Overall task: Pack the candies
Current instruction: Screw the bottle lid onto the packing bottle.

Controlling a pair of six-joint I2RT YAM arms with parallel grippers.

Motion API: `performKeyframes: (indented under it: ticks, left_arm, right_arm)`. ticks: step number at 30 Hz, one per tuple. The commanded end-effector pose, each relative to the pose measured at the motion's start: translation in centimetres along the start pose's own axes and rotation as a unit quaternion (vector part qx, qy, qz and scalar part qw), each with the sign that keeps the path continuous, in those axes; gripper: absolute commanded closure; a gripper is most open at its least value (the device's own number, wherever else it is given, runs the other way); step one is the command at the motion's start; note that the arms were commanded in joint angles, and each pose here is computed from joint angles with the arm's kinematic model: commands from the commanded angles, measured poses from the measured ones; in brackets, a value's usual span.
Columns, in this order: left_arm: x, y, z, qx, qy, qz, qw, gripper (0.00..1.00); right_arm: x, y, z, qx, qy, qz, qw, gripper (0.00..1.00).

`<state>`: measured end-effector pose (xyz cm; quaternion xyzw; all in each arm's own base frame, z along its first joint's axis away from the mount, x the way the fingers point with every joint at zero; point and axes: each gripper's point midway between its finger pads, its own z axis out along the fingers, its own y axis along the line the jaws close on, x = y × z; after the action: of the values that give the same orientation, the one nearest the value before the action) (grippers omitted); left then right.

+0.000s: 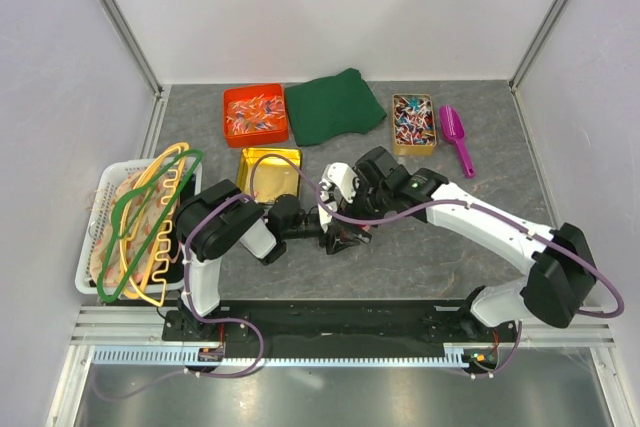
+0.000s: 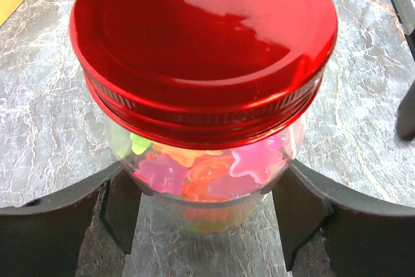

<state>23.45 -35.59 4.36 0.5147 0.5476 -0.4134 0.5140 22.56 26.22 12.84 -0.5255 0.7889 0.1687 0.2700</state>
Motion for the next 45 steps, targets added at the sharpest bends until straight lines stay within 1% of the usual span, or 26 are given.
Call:
performKeyframes:
  ticks: [1,2,5,6,8,9,12,15,18,23,34,45]
  left_arm:
    - [0.2,0.4,0.2,-0.008,0.003,0.026,1.000,0.50]
    - [0.2,0.4,0.2,-0.006,0.003,0.027,1.000,0.50]
    - [0.2,0.4,0.2,-0.007,0.003,0.026,1.000,0.50]
    - [0.2,0.4,0.2,-0.008,0.004,0.026,1.000,0.50]
    - [0.2,0.4,0.2,-0.007,0.004,0.025,1.000,0.50]
    - [0.2,0.4,0.2,-0.006,0.003,0.028,1.000,0.50]
    - [0.2,0.3,0.2,-0.005,0.004,0.026,1.000,0.50]
    - [0.2,0.4,0.2,-0.006,0.004,0.027,1.000,0.50]
    - [0.2,0.4,0.2,-0.005,0.003,0.026,1.000,0.50]
    - [0.3,0.3,0.2,-0.004,0.005,0.026,1.000,0.50]
    - [0.3,0.5,0.2,-0.006,0.006,0.026,1.000,0.50]
    - [0.4,0.4,0.3,-0.005,0.007,0.025,1.000,0.50]
  right_arm:
    - [-2.3,0.0,-2.5,0.006,-0.043,-0.060,0.997,0.02]
    - [-2.2,-0.2,-2.8,0.007,-0.039,-0.086,0.995,0.02]
    - [-1.9,-0.7,-3.2,0.005,-0.023,-0.121,0.992,0.02]
    - [-1.4,-0.8,-3.3,-0.002,-0.011,-0.146,0.989,0.02]
    - [-1.4,-0.8,-3.3,-0.011,-0.003,-0.170,0.985,0.02]
    - [-0.9,-0.8,-3.5,-0.023,0.009,-0.198,0.980,0.02]
    - [-0.8,-0.6,-3.7,-0.049,0.027,-0.240,0.969,0.02]
    - [-1.3,-0.9,-3.3,-0.064,0.039,-0.265,0.961,0.02]
    - [-1.3,-0.4,-2.8,-0.091,0.044,-0.279,0.955,0.02]
    - [-0.5,-0.8,-1.9,-0.100,0.058,-0.305,0.945,0.02]
    - [-1.3,-1.2,-2.2,-0.097,0.053,-0.317,0.942,0.16]
    - [-0.8,-1.1,-1.3,-0.111,0.065,-0.320,0.939,0.21]
